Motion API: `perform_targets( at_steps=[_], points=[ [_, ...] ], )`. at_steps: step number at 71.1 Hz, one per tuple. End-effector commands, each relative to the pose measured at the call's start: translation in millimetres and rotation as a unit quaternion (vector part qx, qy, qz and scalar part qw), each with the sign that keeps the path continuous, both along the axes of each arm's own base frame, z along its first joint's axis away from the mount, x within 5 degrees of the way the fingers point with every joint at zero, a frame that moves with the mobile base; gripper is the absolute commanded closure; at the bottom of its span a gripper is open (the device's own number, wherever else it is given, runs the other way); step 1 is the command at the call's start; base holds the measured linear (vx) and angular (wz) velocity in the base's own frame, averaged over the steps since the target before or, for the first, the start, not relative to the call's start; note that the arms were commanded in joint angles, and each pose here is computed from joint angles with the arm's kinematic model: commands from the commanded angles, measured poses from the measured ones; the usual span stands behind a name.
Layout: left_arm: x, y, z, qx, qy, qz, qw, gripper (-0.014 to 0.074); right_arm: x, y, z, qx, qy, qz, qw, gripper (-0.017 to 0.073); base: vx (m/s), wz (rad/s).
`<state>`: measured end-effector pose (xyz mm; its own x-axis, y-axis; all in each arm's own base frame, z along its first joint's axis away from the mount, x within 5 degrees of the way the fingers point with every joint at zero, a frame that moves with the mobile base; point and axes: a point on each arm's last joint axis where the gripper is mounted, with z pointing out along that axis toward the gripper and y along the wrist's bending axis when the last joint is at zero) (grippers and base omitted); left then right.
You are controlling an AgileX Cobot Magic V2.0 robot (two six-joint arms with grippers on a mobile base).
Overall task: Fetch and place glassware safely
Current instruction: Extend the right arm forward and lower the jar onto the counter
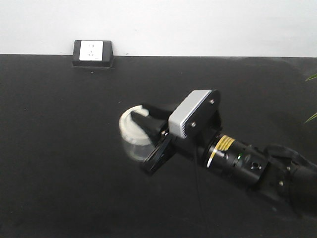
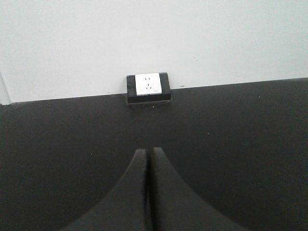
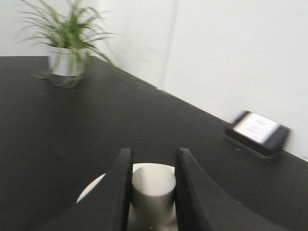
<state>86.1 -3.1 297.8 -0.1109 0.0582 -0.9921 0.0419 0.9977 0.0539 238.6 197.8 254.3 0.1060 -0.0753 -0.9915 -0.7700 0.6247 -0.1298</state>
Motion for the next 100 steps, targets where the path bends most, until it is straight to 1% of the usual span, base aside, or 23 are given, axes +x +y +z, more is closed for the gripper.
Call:
perform_targets(
  at_steps=[1,6,13,29,34,55,68,86,100],
  points=[
    [0.9,0.1,14.1,-0.006,-0.044,0.001,0.999,0.0601,18.6,-13.9,22.9,0.058,-0.066,-0.013,0.996,0.0560,0.00,0.00],
    [0.9,0.1,14.1,-0.006,-0.044,0.001,0.999,0.0601,34.8,-23.0,19.7,0.056,-0.063,-0.023,0.996,0.0560,0.00,0.00],
    [0.9,0.1,14.1,-0.006,-0.044,0.001,0.999,0.0601,55.5,-30.5,13.3,0.053,-0.065,-0.020,0.996,0.0560,0.00,0.00],
    [0.9,0.1,14.1,-0.006,-0.044,0.001,0.999,0.0601,102.3,-40.3,-3.8,0.073,-0.070,-0.017,0.995,0.0560,0.00,0.00],
    [0.9,0.1,14.1,-0.006,-0.044,0.001,0.999,0.0601,116.0,-41.4,-12.9,0.077,-0.069,-0.020,0.994,0.0560,0.00,0.00],
    [0.9,0.1,14.1,-0.006,-0.044,0.001,0.999,0.0601,157.9,-29.1,-55.7,0.071,-0.045,-0.023,0.996,0.0560,0.00,0.00],
    [0.9,0.1,14.1,-0.006,-0.044,0.001,0.999,0.0601,172.6,-25.3,-72.5,0.071,-0.038,-0.027,0.996,0.0560,0.00,0.00],
    [0.9,0.1,14.1,-0.006,-0.044,0.001,0.999,0.0601,179.1,-28.3,-90.7,0.079,-0.013,-0.056,0.995,0.0560,0.00,0.00],
    [0.9,0.1,14.1,-0.006,-0.044,0.001,0.999,0.0601,180.3,-28.7,-98.7,0.071,-0.002,-0.062,0.996,0.0560,0.00,0.00]
  ],
)
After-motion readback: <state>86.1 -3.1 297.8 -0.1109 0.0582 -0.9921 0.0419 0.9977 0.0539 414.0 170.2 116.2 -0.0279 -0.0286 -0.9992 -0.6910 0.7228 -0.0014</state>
